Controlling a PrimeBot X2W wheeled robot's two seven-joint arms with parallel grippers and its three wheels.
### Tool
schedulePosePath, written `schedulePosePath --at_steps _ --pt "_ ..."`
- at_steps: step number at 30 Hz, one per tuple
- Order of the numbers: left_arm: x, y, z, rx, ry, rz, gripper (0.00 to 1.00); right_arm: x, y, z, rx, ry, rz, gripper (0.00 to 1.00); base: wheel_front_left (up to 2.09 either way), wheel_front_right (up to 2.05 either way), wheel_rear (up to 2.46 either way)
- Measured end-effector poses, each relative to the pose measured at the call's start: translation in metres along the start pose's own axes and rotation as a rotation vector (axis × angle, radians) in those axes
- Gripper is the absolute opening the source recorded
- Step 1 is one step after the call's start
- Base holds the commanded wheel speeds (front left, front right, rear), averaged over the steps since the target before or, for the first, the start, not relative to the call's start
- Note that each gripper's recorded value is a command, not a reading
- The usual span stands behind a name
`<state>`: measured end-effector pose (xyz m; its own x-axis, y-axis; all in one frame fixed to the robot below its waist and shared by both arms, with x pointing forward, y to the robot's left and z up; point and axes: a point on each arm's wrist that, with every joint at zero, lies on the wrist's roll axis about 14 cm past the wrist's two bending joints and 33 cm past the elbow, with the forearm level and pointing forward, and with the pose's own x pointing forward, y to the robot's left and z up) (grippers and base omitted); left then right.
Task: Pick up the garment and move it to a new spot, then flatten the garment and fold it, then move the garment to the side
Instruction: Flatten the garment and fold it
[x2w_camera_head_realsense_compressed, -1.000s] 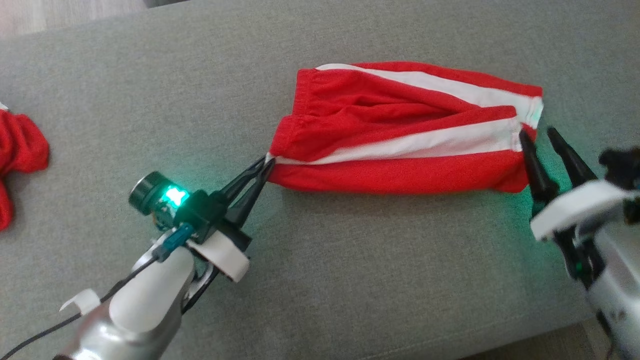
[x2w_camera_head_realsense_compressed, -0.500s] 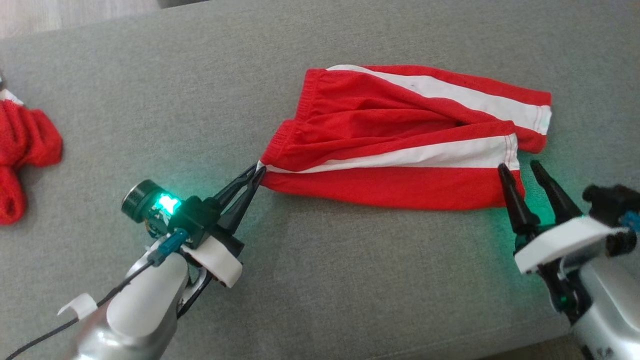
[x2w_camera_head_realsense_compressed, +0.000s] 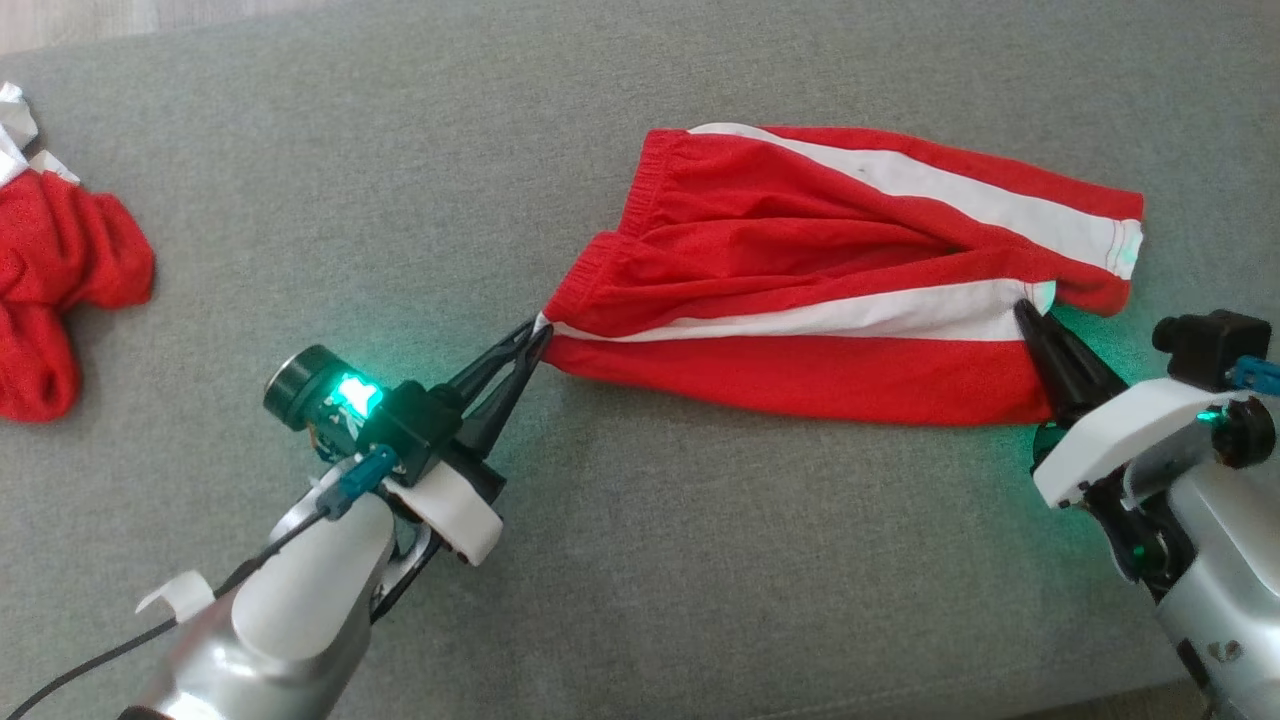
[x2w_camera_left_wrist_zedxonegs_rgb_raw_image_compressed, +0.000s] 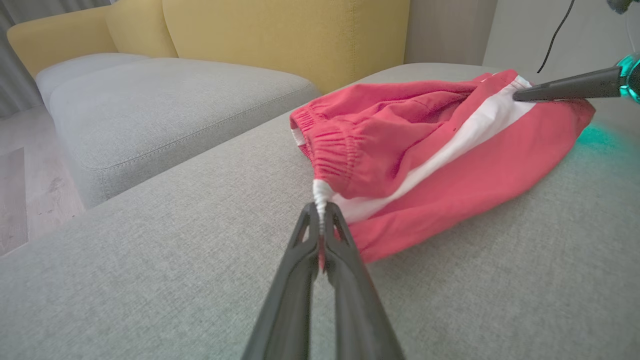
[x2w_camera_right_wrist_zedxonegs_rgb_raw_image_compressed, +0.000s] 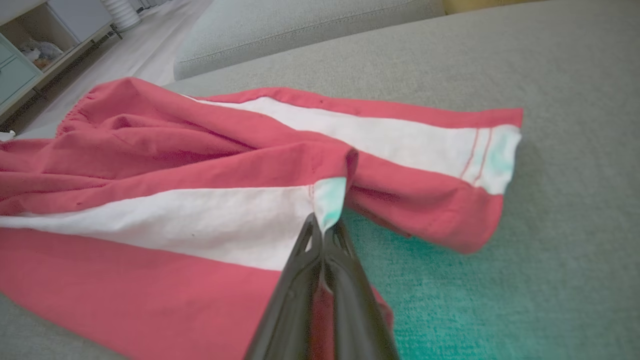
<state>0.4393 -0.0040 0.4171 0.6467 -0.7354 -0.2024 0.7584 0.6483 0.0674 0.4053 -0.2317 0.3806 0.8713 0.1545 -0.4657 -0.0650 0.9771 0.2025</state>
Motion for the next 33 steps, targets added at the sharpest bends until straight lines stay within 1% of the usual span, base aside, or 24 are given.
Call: schedulePosePath --at_steps 2,5,7,10,14,16,19,21,22,24,27,29,30,33 --pt "-0.001 -0.002 0.0 0.002 0.001 -0.004 0.0 0.001 0.001 0.004 -0.013 -0.013 0.008 0.0 0.0 0.0 0.0" --pt "0.0 -0.002 0.008 -0.001 -0.021 -0.003 0.0 0.001 -0.002 0.021 -0.027 -0.081 0.009 0.0 0.0 0.0 0.0" --pt "0.003 0.0 0.02 -0.001 -0.055 0.001 0.0 0.0 -0.007 0.046 -0.038 -0.163 0.001 0.0 0.0 0.0 0.0" --pt "0.014 0.013 0.052 0.044 -0.129 0.009 0.0 -0.001 -0.017 0.101 -0.072 -0.31 -0.01 0.0 0.0 0.0 0.0" --pt "0.039 0.033 0.122 0.17 -0.27 -0.005 0.0 -0.004 -0.026 0.188 -0.203 -0.49 -0.03 0.0 0.0 0.0 0.0" --pt "0.054 0.043 0.172 0.227 -0.375 -0.002 0.0 -0.007 -0.029 0.238 -0.257 -0.594 -0.05 0.0 0.0 0.0 0.0" --pt "0.064 0.054 0.249 0.288 -0.549 0.02 0.0 -0.018 -0.029 0.31 -0.295 -0.764 -0.08 0.0 0.0 0.0 0.0" --pt "0.063 0.056 0.287 0.312 -0.649 0.032 0.0 -0.026 -0.026 0.342 -0.322 -0.844 -0.089 0.0 0.0 0.0 0.0" --pt "0.061 0.057 0.297 0.315 -0.682 0.037 0.0 -0.027 -0.025 0.35 -0.338 -0.862 -0.092 0.0 0.0 0.0 0.0" --pt "0.059 0.058 0.301 0.306 -0.702 0.047 0.0 -0.029 -0.026 0.352 -0.346 -0.871 -0.098 0.0 0.0 0.0 0.0" --pt "0.057 0.053 0.275 0.276 -0.66 0.046 0.0 -0.031 -0.033 0.335 -0.317 -0.852 -0.11 0.0 0.0 0.0 0.0" --pt "0.057 0.044 0.241 0.233 -0.594 0.03 0.0 -0.028 -0.04 0.306 -0.299 -0.796 -0.117 0.0 0.0 0.0 0.0" --pt "0.057 0.037 0.219 0.213 -0.547 0.016 0.0 -0.025 -0.043 0.286 -0.284 -0.757 -0.121 0.0 0.0 0.0 0.0" --pt "0.047 0.007 0.151 0.148 -0.405 -0.04 0.0 -0.024 -0.047 0.219 -0.173 -0.658 -0.129 0.0 0.0 0.0 0.0"
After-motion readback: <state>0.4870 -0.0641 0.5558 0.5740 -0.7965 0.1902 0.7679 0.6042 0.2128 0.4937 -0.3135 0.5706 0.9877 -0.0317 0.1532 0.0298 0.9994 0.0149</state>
